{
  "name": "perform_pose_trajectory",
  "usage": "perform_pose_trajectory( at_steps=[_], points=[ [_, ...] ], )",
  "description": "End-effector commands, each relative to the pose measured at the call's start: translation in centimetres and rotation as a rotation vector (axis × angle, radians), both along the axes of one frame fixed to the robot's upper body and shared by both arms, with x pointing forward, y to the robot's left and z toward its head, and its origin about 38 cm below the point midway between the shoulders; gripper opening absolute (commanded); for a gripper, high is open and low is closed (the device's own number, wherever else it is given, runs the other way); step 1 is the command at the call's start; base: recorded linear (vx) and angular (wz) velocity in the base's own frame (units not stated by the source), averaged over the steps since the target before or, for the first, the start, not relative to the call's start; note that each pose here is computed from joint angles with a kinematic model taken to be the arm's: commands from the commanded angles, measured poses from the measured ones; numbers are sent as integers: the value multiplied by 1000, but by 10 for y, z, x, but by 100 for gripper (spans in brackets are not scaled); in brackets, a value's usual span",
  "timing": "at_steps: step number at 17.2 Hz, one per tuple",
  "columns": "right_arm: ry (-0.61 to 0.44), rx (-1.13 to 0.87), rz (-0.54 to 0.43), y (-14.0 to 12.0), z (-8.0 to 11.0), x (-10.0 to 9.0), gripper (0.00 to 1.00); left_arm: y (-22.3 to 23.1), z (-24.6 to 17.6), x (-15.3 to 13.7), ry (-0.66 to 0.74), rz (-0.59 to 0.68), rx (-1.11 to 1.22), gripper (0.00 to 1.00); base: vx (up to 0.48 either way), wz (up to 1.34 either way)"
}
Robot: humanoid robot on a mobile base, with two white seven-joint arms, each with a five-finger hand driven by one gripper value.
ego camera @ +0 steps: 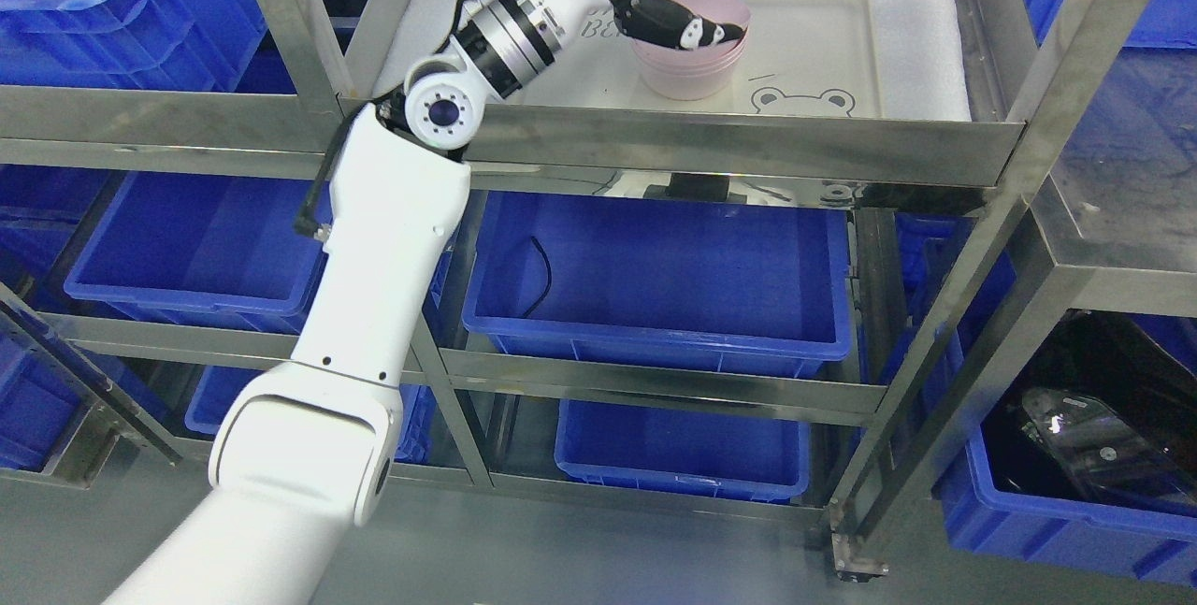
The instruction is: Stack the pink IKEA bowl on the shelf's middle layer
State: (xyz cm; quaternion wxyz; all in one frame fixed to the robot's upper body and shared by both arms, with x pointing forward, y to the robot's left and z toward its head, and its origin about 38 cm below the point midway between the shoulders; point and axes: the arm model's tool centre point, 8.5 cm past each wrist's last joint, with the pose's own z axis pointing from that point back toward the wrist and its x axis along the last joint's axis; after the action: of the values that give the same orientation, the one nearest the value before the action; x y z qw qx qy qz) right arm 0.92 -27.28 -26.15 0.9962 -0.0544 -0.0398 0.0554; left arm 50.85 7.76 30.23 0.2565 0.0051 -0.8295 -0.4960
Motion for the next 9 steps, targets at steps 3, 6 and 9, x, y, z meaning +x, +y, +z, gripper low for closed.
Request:
perform_pose_trajectory(
  at_steps=[3,6,9],
  points=[
    [6,-16,0,-11,1,-9,100,-81,-96,-136,38,-348,38,95,0,0],
    [6,-16,0,-11,1,-9,100,-74,-135,-162,100,-371,2,95,0,0],
    [6,-16,0,-11,1,-9,100,-61,-160,-178,148,-354,-41,95,0,0]
  ],
)
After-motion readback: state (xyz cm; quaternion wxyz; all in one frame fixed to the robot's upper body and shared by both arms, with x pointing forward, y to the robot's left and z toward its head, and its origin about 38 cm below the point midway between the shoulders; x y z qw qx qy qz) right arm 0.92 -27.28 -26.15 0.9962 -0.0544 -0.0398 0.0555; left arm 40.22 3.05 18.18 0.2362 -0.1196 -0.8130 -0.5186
